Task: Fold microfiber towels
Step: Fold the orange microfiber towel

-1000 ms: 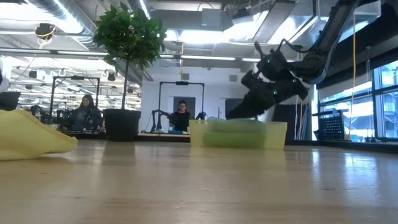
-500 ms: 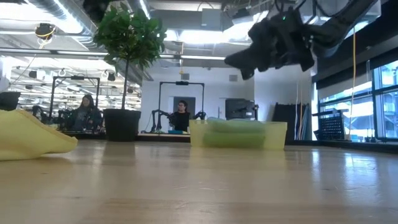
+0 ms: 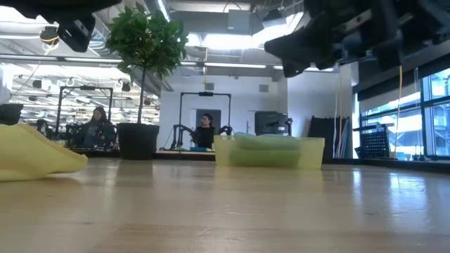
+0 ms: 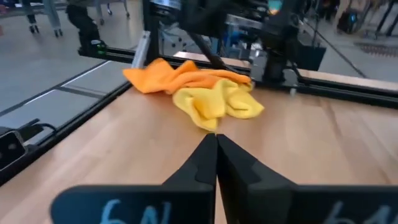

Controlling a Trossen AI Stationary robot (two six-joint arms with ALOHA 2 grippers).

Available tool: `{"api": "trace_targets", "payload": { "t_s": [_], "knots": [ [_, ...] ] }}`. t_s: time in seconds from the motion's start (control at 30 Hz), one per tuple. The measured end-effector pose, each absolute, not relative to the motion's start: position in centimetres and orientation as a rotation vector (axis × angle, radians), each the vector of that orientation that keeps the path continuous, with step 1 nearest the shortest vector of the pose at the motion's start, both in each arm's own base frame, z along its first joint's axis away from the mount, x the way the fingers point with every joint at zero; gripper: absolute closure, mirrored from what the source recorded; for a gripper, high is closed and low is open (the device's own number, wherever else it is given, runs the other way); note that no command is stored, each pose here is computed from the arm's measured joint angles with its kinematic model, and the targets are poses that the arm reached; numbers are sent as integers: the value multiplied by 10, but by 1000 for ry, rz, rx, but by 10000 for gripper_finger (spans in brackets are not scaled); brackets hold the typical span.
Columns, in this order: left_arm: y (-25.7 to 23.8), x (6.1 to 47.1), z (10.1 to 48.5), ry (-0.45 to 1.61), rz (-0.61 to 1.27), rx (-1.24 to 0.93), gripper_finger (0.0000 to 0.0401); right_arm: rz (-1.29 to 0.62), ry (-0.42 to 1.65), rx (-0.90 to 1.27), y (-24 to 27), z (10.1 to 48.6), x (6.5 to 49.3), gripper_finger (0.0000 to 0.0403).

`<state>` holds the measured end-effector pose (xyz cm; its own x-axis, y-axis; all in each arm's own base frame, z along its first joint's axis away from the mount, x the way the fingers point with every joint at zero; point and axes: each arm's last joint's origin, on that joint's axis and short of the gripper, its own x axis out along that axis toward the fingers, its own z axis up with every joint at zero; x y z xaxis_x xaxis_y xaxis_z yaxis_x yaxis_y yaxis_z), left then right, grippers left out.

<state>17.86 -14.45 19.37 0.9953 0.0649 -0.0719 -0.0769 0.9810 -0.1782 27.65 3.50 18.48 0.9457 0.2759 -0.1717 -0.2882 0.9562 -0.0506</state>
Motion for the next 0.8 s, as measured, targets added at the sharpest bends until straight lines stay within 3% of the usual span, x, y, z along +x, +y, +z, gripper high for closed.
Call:
{"api": "trace_targets", "payload": {
  "t_s": [0.47,0.8],
  "knots": [
    [-135,189,187,82,150,-215,386,312,133,-116,63,170,286,390],
    [-139,193,170,128,161,-233,400,308,171,-125,65,159,302,389]
  ]
}}
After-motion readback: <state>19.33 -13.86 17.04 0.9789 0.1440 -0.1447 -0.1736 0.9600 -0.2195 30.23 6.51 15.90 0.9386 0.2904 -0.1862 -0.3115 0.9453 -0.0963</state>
